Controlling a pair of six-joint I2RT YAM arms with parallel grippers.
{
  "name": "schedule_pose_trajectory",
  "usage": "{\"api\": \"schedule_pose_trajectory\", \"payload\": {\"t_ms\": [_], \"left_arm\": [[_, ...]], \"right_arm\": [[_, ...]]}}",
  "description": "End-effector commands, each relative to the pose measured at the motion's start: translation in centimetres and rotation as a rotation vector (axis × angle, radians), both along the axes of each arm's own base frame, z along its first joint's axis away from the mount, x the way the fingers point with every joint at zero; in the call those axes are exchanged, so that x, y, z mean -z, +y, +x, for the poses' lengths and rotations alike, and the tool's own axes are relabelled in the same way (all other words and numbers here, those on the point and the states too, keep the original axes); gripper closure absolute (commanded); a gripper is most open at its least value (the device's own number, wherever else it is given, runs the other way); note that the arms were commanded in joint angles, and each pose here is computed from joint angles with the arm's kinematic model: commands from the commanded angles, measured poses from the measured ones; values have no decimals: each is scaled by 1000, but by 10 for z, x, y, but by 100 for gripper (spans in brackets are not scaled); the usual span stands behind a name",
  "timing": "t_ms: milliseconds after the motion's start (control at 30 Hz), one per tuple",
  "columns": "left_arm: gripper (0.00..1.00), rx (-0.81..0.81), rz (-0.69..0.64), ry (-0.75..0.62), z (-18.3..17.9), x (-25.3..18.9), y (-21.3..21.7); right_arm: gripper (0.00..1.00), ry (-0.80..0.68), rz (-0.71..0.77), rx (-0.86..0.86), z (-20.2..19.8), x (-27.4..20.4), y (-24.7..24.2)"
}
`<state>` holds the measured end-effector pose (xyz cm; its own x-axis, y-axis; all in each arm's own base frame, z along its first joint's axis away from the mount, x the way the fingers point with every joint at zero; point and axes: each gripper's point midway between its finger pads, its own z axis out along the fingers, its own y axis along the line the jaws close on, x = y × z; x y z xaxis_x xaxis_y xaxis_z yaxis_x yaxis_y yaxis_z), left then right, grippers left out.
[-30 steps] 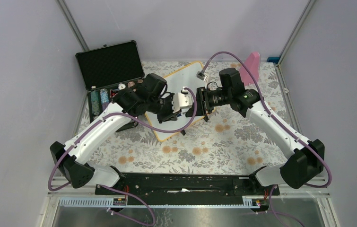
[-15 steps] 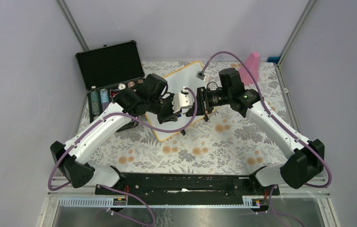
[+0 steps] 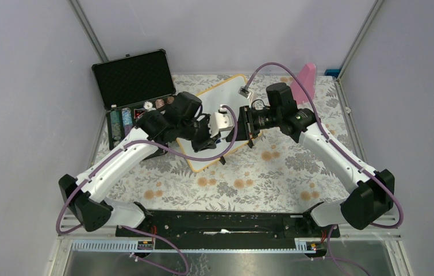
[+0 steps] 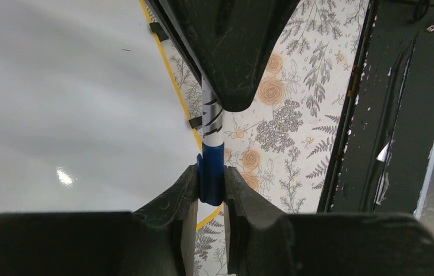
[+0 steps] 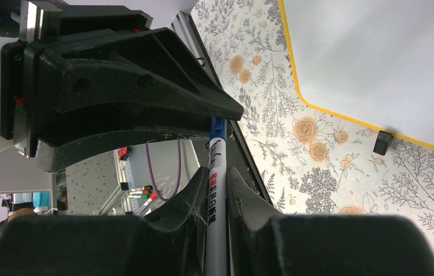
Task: Write a sentence on the whiteboard
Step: Open the whiteboard marker.
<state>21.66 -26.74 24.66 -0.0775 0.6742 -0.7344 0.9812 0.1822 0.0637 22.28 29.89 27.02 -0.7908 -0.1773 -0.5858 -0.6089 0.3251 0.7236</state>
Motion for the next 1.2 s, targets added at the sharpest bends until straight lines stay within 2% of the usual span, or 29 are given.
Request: {"api": "schedule_pose_trajectory", "payload": {"t_ms": [0,100,167,333,433,467,500,667,733,800,867,1167], "left_arm": [[81,11,-159,-41,-9,-32,-13],[82,46,-185,-6,-20,-31,-16],[79,10,-174,-12,-13,-28,-14],[53,-36,-179,-58,-2,-32,-9],[50,-33,-191,-59,-1,-36,-12],[51,-27,-193,-55,-1,-36,-13],[56,-19,-196,-52,-2,-36,-14],[91,14,-199,-30,-7,-33,-17],[99,19,-194,-23,-9,-32,-16],[100,26,-191,-22,-11,-31,-15],[100,29,-185,-21,-12,-30,-14],[100,45,-174,-15,-13,-27,-14]], "right_arm": [[100,-83,57,-9,-1,-26,4],[100,-80,58,-12,0,-25,5],[100,-69,66,-24,-1,-24,6],[100,-61,75,-47,-7,-23,6],[100,-57,96,-65,-11,-26,6],[100,-45,107,-70,-13,-27,7],[100,-44,117,-76,-14,-30,7],[99,-47,125,-72,-15,-33,7],[74,-52,126,-65,-13,-35,7],[60,-57,124,-57,-11,-36,8],[54,-55,123,-57,-10,-36,8],[58,-47,120,-73,-12,-30,9]]}}
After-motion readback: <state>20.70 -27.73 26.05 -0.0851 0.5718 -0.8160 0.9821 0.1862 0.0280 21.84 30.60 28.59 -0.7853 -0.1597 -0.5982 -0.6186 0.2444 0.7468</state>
